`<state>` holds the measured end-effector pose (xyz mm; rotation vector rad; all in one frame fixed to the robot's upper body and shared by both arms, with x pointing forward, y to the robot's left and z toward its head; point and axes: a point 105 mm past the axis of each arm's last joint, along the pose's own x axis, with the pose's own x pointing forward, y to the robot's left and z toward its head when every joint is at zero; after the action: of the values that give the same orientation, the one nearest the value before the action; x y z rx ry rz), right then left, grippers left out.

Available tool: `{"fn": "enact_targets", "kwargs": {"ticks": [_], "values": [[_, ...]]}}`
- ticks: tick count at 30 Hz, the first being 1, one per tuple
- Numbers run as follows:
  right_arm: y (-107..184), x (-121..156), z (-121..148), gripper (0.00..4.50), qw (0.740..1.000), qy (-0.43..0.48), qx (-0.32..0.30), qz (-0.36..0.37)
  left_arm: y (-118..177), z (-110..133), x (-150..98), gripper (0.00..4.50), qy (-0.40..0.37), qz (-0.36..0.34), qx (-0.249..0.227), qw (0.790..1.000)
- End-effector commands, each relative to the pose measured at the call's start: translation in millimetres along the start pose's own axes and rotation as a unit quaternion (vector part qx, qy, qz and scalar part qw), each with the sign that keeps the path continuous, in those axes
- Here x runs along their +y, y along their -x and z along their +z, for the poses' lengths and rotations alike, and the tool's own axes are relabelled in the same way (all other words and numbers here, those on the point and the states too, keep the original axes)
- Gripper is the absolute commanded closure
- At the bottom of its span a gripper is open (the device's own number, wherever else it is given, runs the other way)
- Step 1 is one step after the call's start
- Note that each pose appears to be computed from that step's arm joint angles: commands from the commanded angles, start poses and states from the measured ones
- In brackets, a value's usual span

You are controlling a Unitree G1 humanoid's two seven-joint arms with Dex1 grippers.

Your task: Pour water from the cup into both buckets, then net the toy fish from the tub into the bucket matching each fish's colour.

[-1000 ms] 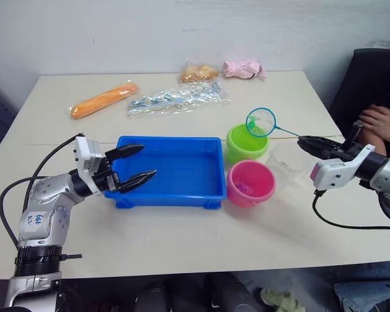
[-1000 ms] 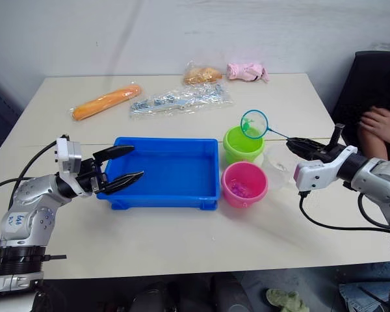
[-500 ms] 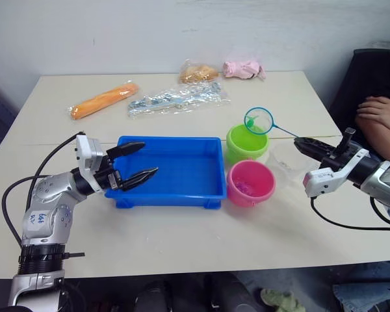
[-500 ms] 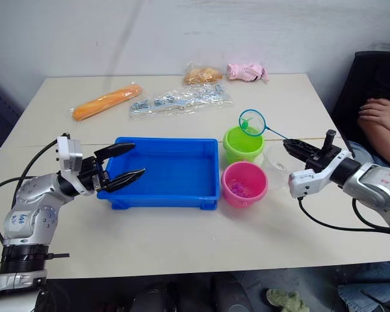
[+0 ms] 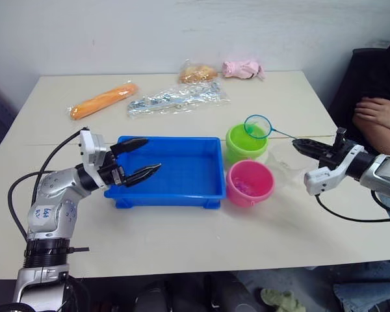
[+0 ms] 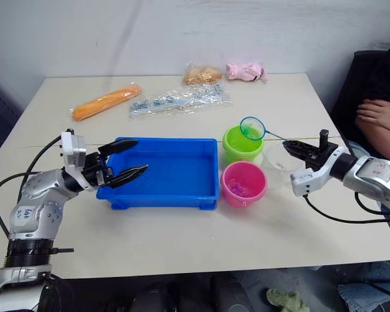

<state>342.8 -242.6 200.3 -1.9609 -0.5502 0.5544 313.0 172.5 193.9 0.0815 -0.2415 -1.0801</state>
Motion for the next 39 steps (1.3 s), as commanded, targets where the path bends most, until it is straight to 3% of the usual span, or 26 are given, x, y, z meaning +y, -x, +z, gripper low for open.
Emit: {"fn": "enact_targets", "kwargs": {"ticks": [1,6,9,13,17,21,25,30,34,37,39], "values": [[3,-16,-2,4.5,0.999,0.009,0.0,-0.035,-4,10,0,0.06,-0.022,-0.004,-0.008,1.0],[2,-16,7,4.5,0.999,-0.005,-0.009,-0.042,-6,10,-1,0.06,-0.02,-0.003,-0.011,1.0],[3,-20,-5,4.5,0.999,-0.006,0.021,-0.048,-8,11,-1,0.06,-0.02,-0.003,-0.012,1.0],[-1,-15,14,4.5,0.999,-0.013,-0.019,-0.038,-10,12,-1,0.06,-0.02,-0.004,-0.013,1.0],[2,-20,-3,4.5,0.999,-0.012,0.02,-0.046,-11,13,-1,0.06,-0.021,-0.003,-0.014,1.0],[-1,-17,15,4.5,0.999,-0.012,-0.021,-0.039,-11,13,-2,0.06,-0.02,-0.003,-0.013,1.0],[2,-23,-6,4.5,0.998,-0.008,0.024,-0.049,-12,13,-3,0.06,-0.021,-0.001,-0.016,1.0],[4,-36,-12,4.5,0.992,-0.072,0.036,-0.093,-9,13,-3,0.06,-0.021,0.001,-0.014,1.0],[2,-57,-8,4.5,0.952,-0.267,-0.007,-0.151,7,19,-3,0.06,-0.027,0.006,-0.01,1.0],[2,-75,4,4.5,0.869,-0.451,-0.093,-0.181,24,34,-1,0.06,-0.018,0.014,-0.028,0.999],[1,-84,9,4.5,0.821,-0.525,-0.136,-0.18,34,41,-3,0.06,-0.009,0.014,-0.032,0.999]]}}
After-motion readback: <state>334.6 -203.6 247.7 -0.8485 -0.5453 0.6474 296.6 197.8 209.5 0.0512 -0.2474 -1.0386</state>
